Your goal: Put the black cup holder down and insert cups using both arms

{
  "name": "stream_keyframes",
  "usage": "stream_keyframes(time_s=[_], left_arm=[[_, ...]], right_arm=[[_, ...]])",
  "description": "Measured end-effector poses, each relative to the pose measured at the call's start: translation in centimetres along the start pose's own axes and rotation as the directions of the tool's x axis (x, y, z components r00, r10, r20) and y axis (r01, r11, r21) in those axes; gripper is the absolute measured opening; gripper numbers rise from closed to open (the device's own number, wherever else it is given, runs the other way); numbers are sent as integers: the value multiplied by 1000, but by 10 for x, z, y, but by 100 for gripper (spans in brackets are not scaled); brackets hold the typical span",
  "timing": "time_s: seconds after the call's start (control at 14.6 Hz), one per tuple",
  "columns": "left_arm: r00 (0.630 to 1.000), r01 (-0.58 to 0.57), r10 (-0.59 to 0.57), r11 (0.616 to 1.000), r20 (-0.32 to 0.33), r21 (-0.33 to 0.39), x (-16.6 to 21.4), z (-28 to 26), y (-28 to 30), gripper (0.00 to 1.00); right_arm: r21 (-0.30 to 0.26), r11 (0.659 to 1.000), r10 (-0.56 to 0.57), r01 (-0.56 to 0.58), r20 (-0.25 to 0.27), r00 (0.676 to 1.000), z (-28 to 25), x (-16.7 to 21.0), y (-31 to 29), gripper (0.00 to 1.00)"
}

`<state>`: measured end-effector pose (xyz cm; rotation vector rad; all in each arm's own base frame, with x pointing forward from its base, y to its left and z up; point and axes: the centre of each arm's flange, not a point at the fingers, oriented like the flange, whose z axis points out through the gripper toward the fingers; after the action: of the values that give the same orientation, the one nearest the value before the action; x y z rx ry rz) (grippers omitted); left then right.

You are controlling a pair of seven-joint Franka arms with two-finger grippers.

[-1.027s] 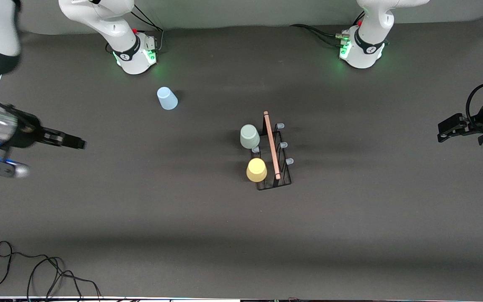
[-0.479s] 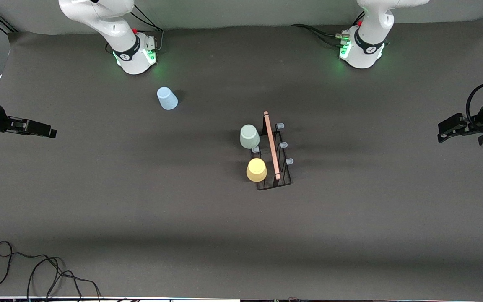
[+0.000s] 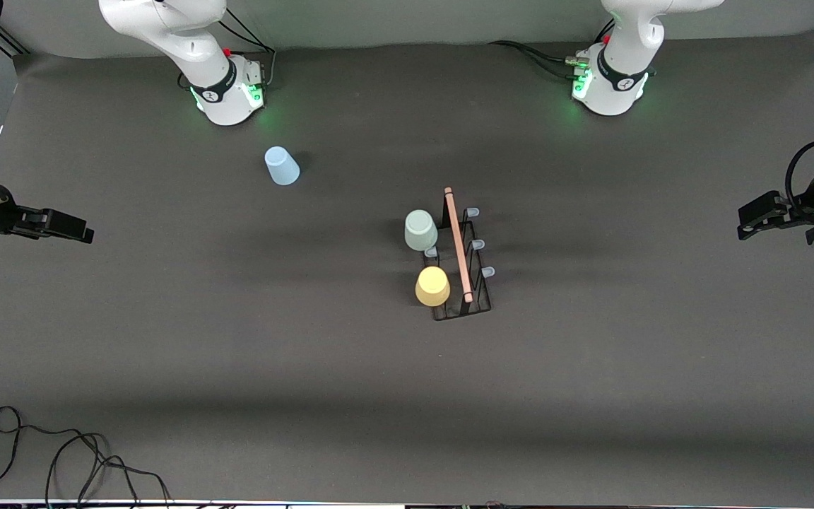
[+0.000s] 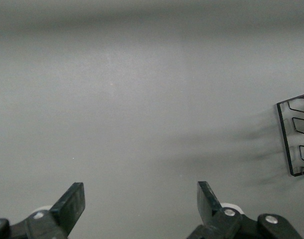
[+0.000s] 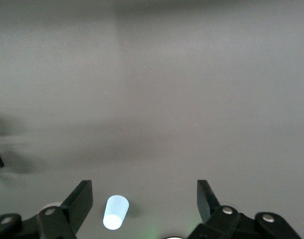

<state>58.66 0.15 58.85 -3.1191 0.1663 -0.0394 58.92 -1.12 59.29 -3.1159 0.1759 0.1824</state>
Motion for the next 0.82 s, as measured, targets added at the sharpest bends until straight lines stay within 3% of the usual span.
stream_keyframes(time_s=[0.21, 0.48, 0.82], left_arm=[[1000, 0, 0, 1000, 0, 0, 0, 0, 0, 100], [1000, 0, 0, 1000, 0, 0, 0, 0, 0, 100], [1000, 1, -1, 1000, 0, 0, 0, 0, 0, 100]], right_arm=[[14, 1000, -2, 2, -2, 1000, 0, -25, 30, 100], [36, 999, 16, -16, -22, 1000, 5, -51, 57, 100], [13, 999, -34, 34, -59, 998, 5, -68, 16, 100]])
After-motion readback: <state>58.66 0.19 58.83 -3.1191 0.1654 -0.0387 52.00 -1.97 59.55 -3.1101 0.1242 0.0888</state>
